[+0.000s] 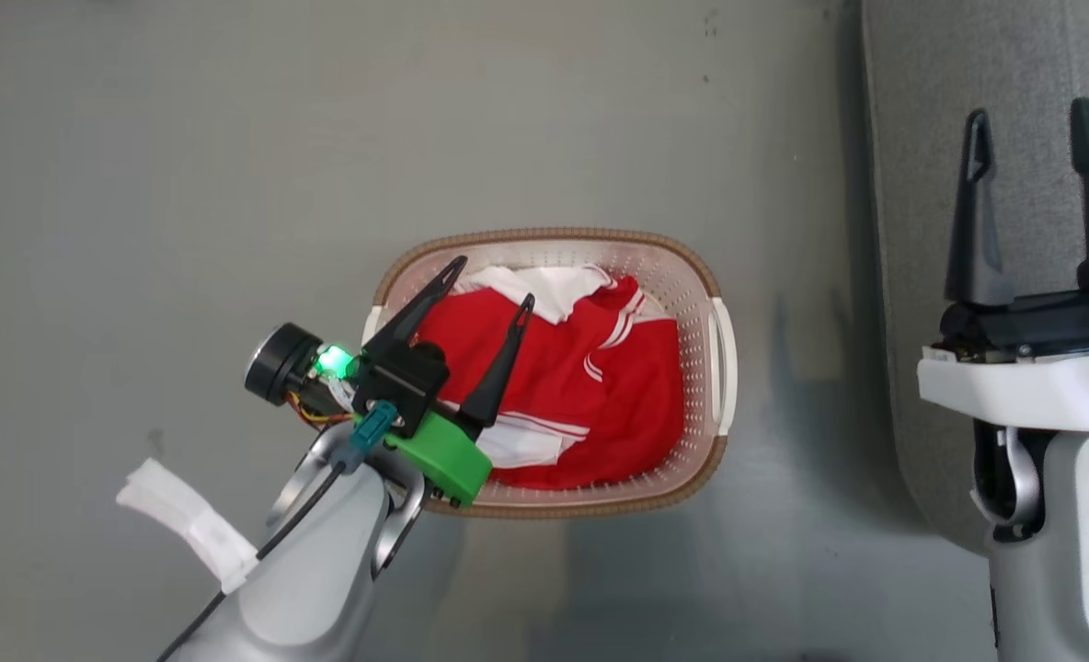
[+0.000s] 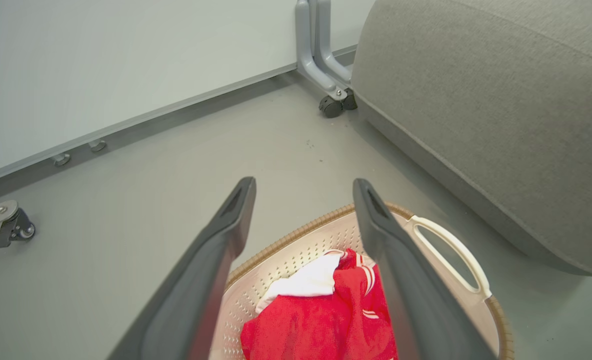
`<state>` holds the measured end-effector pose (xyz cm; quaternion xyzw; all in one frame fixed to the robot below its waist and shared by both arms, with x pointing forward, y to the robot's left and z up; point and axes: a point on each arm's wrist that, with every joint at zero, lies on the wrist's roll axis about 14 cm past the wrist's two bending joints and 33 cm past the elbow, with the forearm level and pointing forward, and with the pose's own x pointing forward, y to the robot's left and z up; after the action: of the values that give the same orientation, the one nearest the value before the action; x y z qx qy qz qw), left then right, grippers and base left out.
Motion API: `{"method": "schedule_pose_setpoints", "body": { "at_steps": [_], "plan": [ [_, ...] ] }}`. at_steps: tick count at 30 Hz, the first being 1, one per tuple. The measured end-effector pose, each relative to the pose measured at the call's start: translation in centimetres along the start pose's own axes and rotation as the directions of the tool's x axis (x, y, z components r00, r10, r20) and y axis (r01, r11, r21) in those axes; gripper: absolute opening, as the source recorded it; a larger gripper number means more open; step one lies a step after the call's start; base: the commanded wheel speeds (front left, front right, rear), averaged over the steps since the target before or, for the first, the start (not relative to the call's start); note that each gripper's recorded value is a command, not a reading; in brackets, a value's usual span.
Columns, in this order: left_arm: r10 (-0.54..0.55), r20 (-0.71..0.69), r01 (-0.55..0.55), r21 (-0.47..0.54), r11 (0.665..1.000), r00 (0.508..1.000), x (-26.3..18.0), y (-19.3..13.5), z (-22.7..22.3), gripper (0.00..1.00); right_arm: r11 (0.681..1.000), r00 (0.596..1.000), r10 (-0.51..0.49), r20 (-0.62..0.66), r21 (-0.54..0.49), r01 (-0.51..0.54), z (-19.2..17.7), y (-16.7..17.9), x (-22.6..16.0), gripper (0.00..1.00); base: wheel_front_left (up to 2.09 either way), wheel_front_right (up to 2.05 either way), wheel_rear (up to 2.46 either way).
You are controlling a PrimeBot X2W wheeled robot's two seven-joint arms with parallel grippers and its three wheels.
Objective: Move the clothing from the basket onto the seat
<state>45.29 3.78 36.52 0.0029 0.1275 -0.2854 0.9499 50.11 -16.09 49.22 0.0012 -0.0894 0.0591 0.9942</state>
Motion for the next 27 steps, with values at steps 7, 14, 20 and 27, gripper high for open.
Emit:
{"method": "schedule_pose_setpoints", "body": {
  "at_steps": [7,14,20,27],
  "plan": [
    [-0.149,-0.169,0.154,0.015,0.988,0.974,3.2,-1.0,-6.8,1.00,0.998,0.998,-0.055,-0.034,-0.045,0.054,-3.7,-2.4,1.5,1.00,0.00,0.00,0.00],
    [-0.224,-0.311,0.226,-0.027,0.974,0.924,5.0,-1.0,-13.8,1.00,0.989,0.990,-0.116,-0.076,-0.099,0.108,-7.6,-5.1,1.8,1.00,0.00,0.00,0.00],
    [-0.319,-0.389,0.318,-0.071,0.946,0.864,5.7,-3.0,-18.8,1.00,0.986,0.989,-0.112,-0.096,-0.138,0.098,-10.1,-5.6,2.1,1.00,0.00,0.00,0.00],
    [-0.337,-0.471,0.300,-0.154,0.941,0.815,5.9,-3.6,-24.1,1.00,0.984,0.987,-0.068,-0.143,-0.175,0.043,-13.1,-4.6,1.9,1.00,0.00,0.00,0.00]
  ]
}}
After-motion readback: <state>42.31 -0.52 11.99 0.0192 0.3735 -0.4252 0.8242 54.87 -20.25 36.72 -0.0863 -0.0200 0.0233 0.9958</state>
